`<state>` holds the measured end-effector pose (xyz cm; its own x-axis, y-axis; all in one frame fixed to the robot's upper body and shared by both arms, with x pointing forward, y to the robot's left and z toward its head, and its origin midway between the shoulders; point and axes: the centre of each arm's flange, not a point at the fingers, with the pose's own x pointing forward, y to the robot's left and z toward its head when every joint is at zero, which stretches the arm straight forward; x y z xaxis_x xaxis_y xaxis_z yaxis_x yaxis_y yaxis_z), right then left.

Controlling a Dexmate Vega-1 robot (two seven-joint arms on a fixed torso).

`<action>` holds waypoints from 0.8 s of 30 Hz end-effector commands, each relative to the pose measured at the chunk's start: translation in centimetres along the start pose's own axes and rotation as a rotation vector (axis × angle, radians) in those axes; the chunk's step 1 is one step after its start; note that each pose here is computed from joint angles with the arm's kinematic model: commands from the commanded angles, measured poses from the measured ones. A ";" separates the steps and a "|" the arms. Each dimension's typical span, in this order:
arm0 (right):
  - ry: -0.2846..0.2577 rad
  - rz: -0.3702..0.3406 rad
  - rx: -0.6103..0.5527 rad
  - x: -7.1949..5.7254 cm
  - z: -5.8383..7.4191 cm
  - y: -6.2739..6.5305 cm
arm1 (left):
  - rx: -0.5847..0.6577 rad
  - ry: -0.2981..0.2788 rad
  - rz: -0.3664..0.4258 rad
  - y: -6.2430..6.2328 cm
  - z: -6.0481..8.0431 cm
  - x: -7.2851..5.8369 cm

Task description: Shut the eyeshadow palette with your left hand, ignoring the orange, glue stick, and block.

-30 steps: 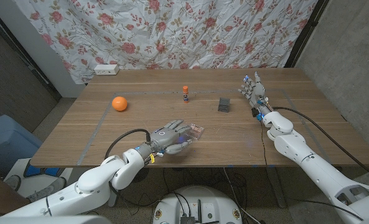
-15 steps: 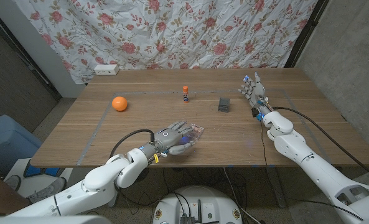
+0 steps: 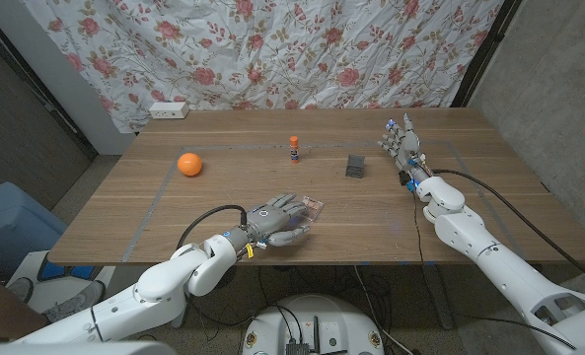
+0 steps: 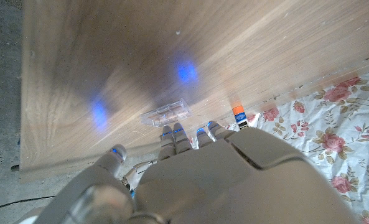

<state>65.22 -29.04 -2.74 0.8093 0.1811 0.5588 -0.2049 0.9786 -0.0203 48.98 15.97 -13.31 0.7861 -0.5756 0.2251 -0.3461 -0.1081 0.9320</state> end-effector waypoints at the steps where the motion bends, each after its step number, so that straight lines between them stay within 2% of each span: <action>1: 0.000 0.000 0.000 0.0 0.0 0.0 | 0.005 -0.004 -0.026 -0.4 -0.1 0.1; 12: 0.000 0.000 0.000 0.0 0.0 0.0 | 0.013 -0.009 -0.040 -0.6 0.0 0.3; 24: 0.000 0.000 0.000 0.0 0.0 0.0 | 0.037 0.001 -0.060 -0.9 -0.1 -0.2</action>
<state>65.23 -29.05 -2.74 0.8092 0.1810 0.5589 -0.2048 0.9786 -0.0204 49.33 16.00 -13.83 0.7966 -0.5759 0.1836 -0.3232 -0.1491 0.9345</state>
